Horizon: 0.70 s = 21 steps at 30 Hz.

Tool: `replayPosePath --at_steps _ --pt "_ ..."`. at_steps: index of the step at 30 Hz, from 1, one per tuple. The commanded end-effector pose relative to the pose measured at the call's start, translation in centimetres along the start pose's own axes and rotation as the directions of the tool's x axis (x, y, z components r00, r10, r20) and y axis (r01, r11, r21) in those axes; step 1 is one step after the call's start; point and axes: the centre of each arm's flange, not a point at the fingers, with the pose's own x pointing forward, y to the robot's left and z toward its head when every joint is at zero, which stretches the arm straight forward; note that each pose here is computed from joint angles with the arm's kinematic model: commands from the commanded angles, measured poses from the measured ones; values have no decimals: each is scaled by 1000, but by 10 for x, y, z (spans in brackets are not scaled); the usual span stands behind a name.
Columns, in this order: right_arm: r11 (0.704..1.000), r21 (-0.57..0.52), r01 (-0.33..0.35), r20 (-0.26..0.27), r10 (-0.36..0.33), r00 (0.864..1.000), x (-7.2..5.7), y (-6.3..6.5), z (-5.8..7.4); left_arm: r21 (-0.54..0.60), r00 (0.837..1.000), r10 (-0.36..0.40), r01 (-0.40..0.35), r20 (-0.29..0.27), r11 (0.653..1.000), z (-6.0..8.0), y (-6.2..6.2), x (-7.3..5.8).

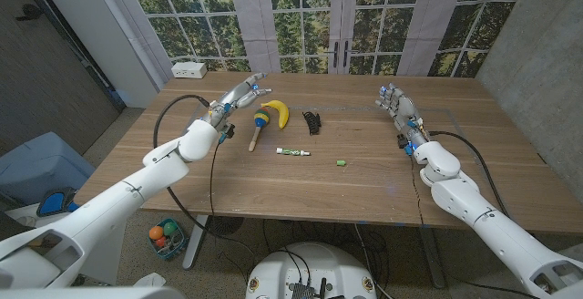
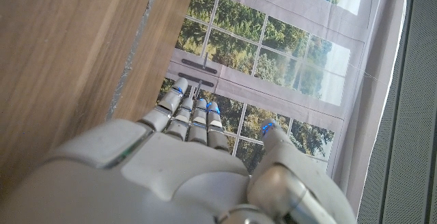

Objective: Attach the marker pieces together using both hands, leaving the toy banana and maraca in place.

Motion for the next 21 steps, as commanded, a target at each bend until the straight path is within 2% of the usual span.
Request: replayPosePath --at_steps 1,10,21 --pt "1000 2 12 7 -12 1000 -11 -3 -1 190 997 -66 56 47 980 20 2 -3" --pt "1000 6 23 12 -23 1000 -18 -4 -2 304 991 -117 92 64 948 32 2 -5" --pt "999 7 36 18 -36 999 -25 -4 -1 429 978 -204 164 47 888 47 1 -2"
